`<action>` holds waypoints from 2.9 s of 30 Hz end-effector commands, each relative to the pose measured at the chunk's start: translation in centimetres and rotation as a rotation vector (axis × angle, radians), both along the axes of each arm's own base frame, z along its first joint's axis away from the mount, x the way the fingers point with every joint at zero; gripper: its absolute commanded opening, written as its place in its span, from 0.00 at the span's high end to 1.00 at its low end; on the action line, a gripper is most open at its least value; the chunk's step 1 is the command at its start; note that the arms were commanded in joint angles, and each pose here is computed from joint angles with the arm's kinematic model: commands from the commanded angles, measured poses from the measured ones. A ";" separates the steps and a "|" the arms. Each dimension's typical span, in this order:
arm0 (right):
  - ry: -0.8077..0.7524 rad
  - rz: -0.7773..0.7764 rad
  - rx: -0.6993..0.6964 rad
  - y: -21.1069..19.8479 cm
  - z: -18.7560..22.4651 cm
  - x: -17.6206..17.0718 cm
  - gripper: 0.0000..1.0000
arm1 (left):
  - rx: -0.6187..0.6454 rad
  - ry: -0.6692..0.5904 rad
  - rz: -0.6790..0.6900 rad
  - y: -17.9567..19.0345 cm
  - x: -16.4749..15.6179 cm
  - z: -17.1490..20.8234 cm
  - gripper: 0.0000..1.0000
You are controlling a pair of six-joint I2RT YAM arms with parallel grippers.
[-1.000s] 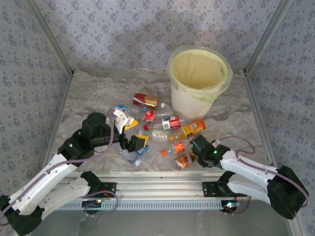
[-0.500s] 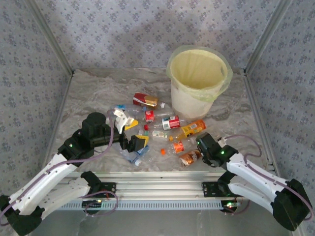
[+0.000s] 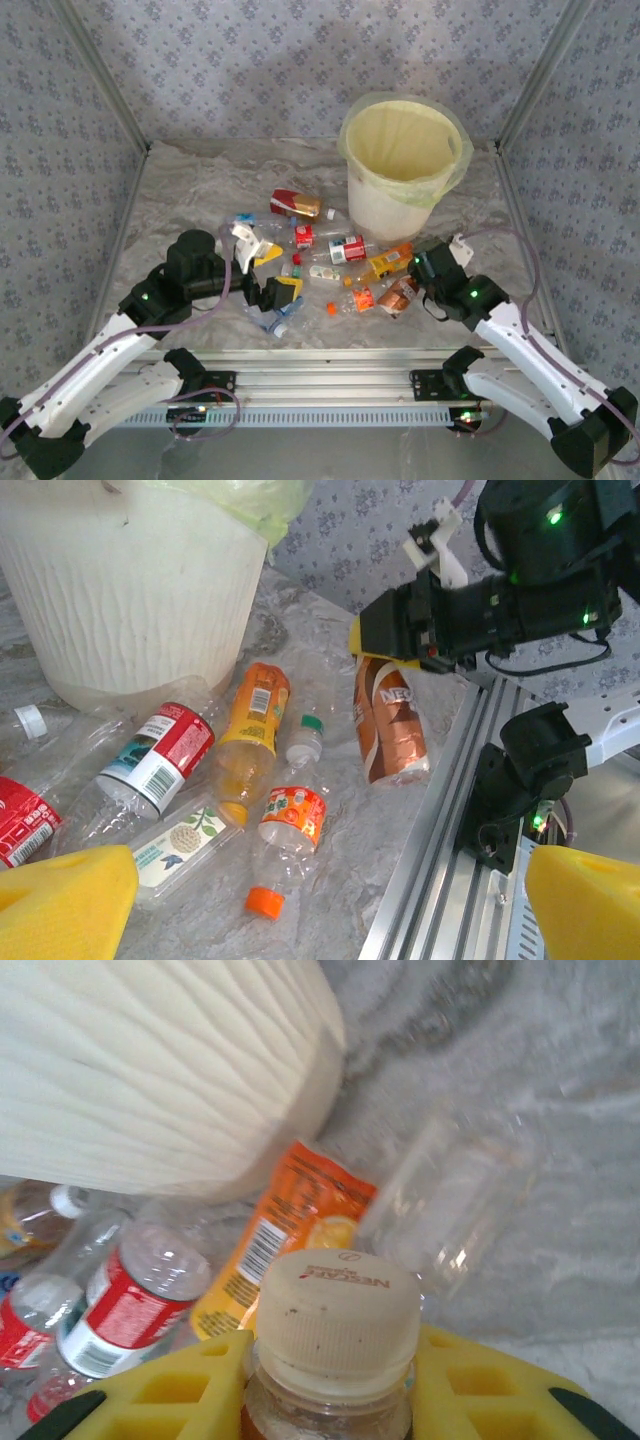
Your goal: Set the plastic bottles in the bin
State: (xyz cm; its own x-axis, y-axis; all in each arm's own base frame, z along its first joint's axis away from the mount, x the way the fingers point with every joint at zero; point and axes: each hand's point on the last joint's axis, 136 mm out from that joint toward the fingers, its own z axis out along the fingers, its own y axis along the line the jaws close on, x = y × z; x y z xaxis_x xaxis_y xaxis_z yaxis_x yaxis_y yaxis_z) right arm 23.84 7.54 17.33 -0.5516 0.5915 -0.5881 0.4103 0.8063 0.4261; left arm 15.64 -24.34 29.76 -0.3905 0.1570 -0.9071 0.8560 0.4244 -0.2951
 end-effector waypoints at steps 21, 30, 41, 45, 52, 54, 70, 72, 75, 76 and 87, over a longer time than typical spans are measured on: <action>-0.447 0.335 -0.430 1.3 22.7 5.5 0.64 | -0.052 -0.145 0.078 1.5 0.4 1.8 0.00; -0.559 0.293 -0.421 0.8 29.0 9.2 0.65 | -0.038 -0.139 0.088 1.5 0.6 1.4 0.00; -0.586 0.226 -0.340 -0.3 31.2 16.1 0.65 | -0.027 -0.126 0.087 1.4 0.8 1.0 0.00; -0.559 0.212 -0.341 -0.6 30.8 18.6 0.66 | -0.024 -0.122 0.084 1.3 0.8 0.9 0.00; -0.451 0.259 -0.324 0.2 27.2 22.3 0.66 | -0.023 -0.122 0.087 1.4 0.8 0.9 0.00; -0.424 0.280 -0.323 0.6 25.9 23.5 0.66 | -0.023 -0.123 0.088 1.4 0.8 0.9 0.00; -0.014 0.436 -0.305 1.8 13.1 26.3 0.65 | -0.022 -0.117 0.088 1.3 0.8 0.8 0.00; 0.023 0.443 -0.306 1.8 11.8 26.4 0.65 | -0.021 -0.118 0.088 1.3 0.9 0.8 0.00; 0.075 0.451 -0.308 1.7 10.1 26.4 0.64 | -0.020 -0.115 0.086 1.3 0.9 0.8 0.00; 0.090 0.452 -0.307 1.6 9.6 26.4 0.64 | -0.020 -0.114 0.087 1.3 0.9 0.7 0.00; 0.231 0.468 -0.290 1.7 5.4 25.9 0.60 | -0.010 -0.103 0.084 1.1 1.0 0.4 0.00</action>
State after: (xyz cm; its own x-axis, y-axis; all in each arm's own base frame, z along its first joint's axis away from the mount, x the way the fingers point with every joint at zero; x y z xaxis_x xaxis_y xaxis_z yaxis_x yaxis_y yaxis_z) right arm 50.28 9.62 23.08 -0.8283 0.0921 -0.5526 0.0371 0.9932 0.1100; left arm 16.70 -23.18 29.80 -0.3246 0.1203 -0.9382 0.8378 0.4968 -0.2262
